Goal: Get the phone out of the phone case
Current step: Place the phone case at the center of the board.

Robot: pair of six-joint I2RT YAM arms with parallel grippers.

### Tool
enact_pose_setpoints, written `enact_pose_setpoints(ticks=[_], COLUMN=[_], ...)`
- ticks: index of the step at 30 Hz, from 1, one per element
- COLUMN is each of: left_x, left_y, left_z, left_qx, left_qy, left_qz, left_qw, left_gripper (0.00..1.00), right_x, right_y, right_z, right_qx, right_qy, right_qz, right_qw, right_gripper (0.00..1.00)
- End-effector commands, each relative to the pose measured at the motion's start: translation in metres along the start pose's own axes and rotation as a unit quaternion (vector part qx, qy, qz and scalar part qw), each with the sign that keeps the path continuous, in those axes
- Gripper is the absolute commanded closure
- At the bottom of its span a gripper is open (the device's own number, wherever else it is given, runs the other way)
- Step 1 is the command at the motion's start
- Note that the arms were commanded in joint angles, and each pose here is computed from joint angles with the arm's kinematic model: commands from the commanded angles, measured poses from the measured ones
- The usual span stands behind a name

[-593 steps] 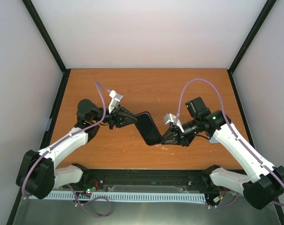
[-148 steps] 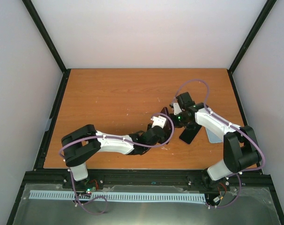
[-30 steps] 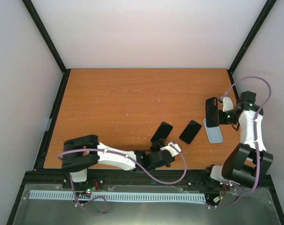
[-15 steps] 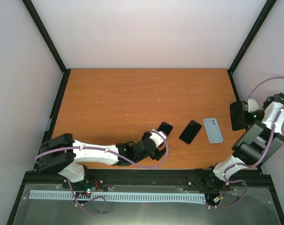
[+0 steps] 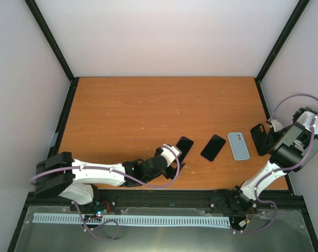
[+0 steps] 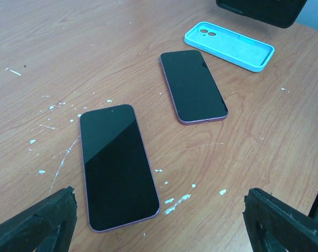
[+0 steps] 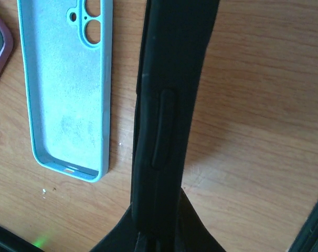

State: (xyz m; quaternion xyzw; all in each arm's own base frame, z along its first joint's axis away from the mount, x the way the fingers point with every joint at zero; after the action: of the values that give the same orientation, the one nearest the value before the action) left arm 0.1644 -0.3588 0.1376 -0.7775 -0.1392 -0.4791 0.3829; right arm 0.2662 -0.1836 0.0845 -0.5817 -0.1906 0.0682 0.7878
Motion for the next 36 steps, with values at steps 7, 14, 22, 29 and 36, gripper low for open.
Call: enact_pose_setpoints(ticks=[7, 14, 22, 29, 36], left_x=[0.014, 0.016, 0.02, 0.02, 0.02], left_y=[-0.009, -0.008, -0.009, -0.01, -0.01], left_z=[0.0, 0.001, 0.0, 0.002, 0.003], left_qx=[-0.001, 0.004, 0.007, 0.008, 0.009], left_qy=[-0.025, -0.024, -0.023, -0.024, -0.021], left_qz=[-0.022, -0.024, -0.025, -0.025, -0.029], left_qw=[0.999, 0.999, 0.999, 0.999, 0.999], left_gripper=[0.12, 0.12, 0.12, 0.12, 0.12], right_x=[-0.014, -0.016, 0.004, 0.015, 0.011], right_y=[0.036, 0.055, 0.074, 0.065, 0.071], right_z=[0.012, 0.035, 0.068, 0.081, 0.069], right_qx=[0.116, 0.163, 0.201, 0.229, 0.202], right_qy=[-0.038, -0.047, -0.057, -0.053, -0.035], right_qz=[0.026, 0.027, 0.021, 0.003, 0.017], right_qw=[0.992, 0.985, 0.978, 0.972, 0.979], right_gripper=[0.97, 0.94, 0.92, 0.91, 0.8])
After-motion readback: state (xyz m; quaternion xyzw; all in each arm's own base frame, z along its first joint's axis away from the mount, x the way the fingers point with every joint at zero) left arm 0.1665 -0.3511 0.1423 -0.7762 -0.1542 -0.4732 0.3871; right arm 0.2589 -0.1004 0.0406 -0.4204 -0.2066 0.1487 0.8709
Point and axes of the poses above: each gripper's point midway between its finger pads, its own y axis out along the fingers, its own z axis along the line the jaws close on, x = y × z, the point moved 1 cm from there along -y, back along the fingers, and after that the axes turned 13 degrees about -y, right-handed, at the moved point
